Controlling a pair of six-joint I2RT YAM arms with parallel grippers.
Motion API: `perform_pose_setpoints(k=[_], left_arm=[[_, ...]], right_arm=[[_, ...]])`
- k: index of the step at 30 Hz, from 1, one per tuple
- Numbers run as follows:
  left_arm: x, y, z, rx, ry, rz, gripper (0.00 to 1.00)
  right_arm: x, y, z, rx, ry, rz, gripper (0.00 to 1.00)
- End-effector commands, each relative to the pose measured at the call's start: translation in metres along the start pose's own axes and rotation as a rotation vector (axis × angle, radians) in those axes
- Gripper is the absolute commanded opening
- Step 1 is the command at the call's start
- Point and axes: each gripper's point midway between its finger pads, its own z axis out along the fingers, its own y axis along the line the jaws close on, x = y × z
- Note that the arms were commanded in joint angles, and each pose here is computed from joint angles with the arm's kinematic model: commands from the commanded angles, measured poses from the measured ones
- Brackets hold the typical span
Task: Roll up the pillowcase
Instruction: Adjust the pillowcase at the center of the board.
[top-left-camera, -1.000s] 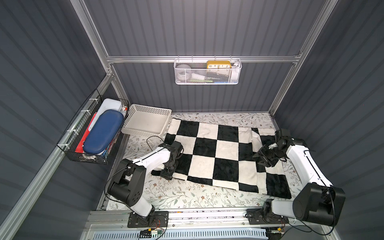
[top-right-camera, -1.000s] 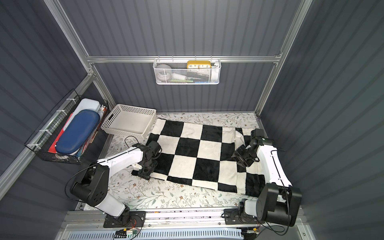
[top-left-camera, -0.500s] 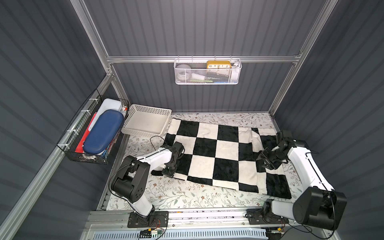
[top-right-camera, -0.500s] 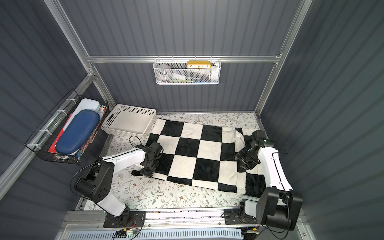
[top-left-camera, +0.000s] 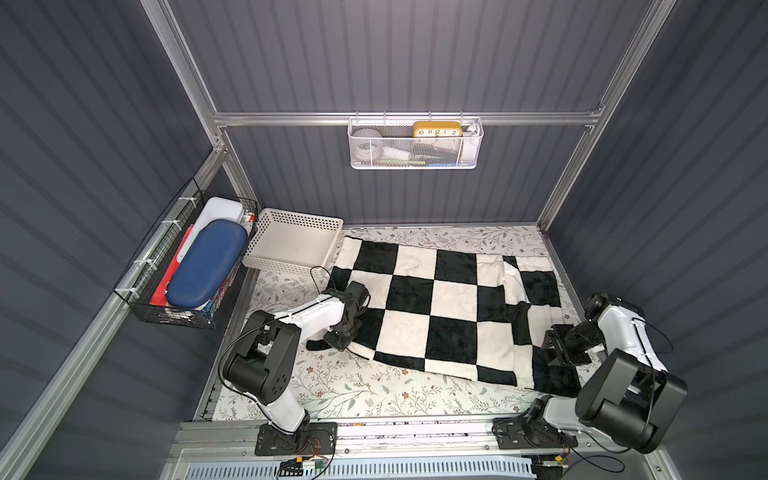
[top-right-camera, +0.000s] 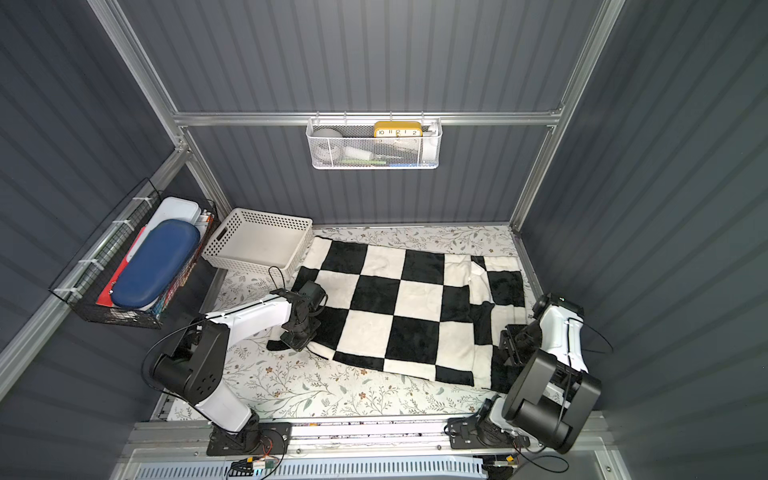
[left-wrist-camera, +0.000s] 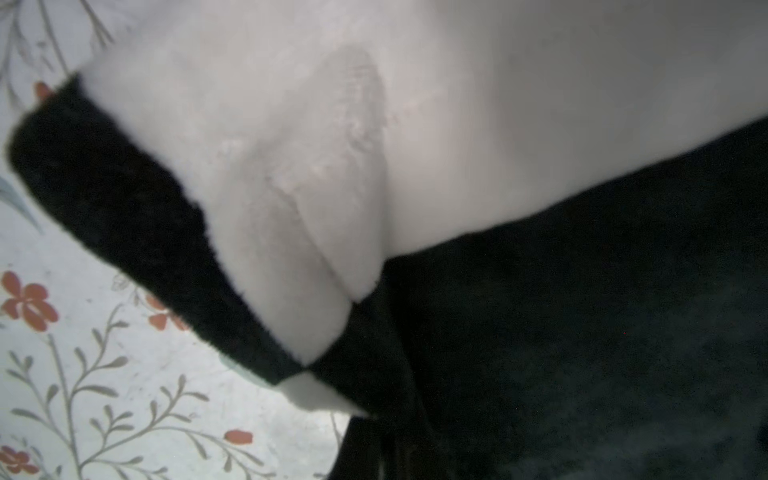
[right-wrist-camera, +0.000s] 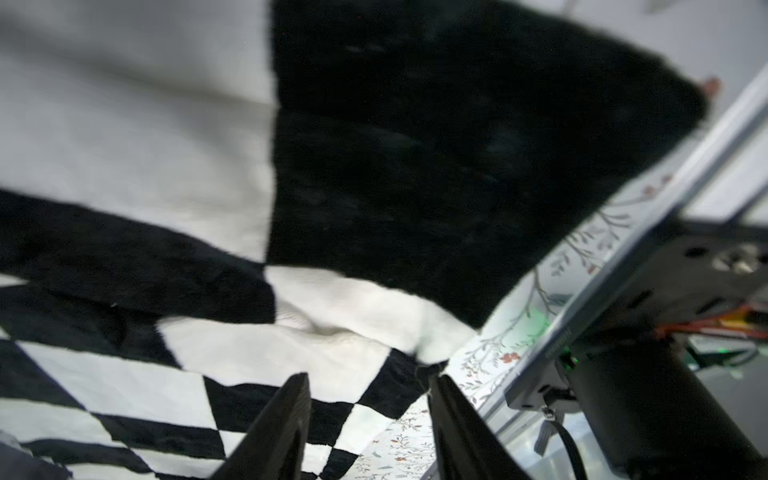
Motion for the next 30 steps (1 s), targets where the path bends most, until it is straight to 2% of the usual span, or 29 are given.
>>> perform_pose_setpoints(k=[1,8,12,14,16,18,20,21,22,23,26,28,30], left_arm=[[-0.007,-0.006,-0.004,-0.001,-0.021,0.096,0.08],[-0.013,-0.023,-0.014,0.025,-0.038,0.144,0.08],[-0.015,-0.029,-0.014,0.022,-0.038,0.164,0.08],[-0.015,-0.031,-0.015,0.025,-0.033,0.171,0.08],[-0.015,-0.033,-0.015,0.031,-0.029,0.176,0.08],[-0.013,-0.035,-0.014,0.037,-0.016,0.193,0.12],[-0.012,-0.041,-0.013,0.045,-0.006,0.243,0.31],[-0.012,-0.038,-0.014,0.026,-0.005,0.243,0.44],[-0.009,-0.036,-0.013,0.023,0.013,0.254,0.63],[-0.006,-0.034,-0.014,0.017,0.028,0.261,0.77],[-0.008,-0.036,-0.027,0.042,0.018,0.290,0.93],[-0.013,-0.052,-0.048,0.127,-0.010,0.337,0.99],[-0.020,-0.076,-0.083,0.251,-0.053,0.379,0.99]], right_arm=[[-0.003,-0.034,0.000,0.103,-0.007,0.100,0.57],[-0.012,-0.087,-0.005,0.297,-0.106,0.160,0.69],[-0.016,-0.093,0.000,0.292,-0.129,0.180,0.70],[-0.011,-0.088,0.002,0.279,-0.084,0.195,0.70],[-0.016,-0.074,0.004,0.228,-0.082,0.192,0.67],[-0.025,-0.046,0.002,0.114,-0.087,0.150,0.62],[-0.030,-0.025,-0.015,0.088,-0.134,0.081,0.62],[-0.032,-0.018,-0.024,0.080,-0.159,0.052,0.62],[-0.030,-0.012,-0.031,0.075,-0.165,0.033,0.62],[-0.027,-0.006,-0.035,0.061,-0.157,0.022,0.62],[-0.022,0.012,-0.040,0.004,-0.148,-0.014,0.62],[-0.019,0.036,-0.041,-0.061,-0.151,-0.079,0.59],[-0.016,0.074,-0.042,-0.154,-0.186,-0.190,0.55]])
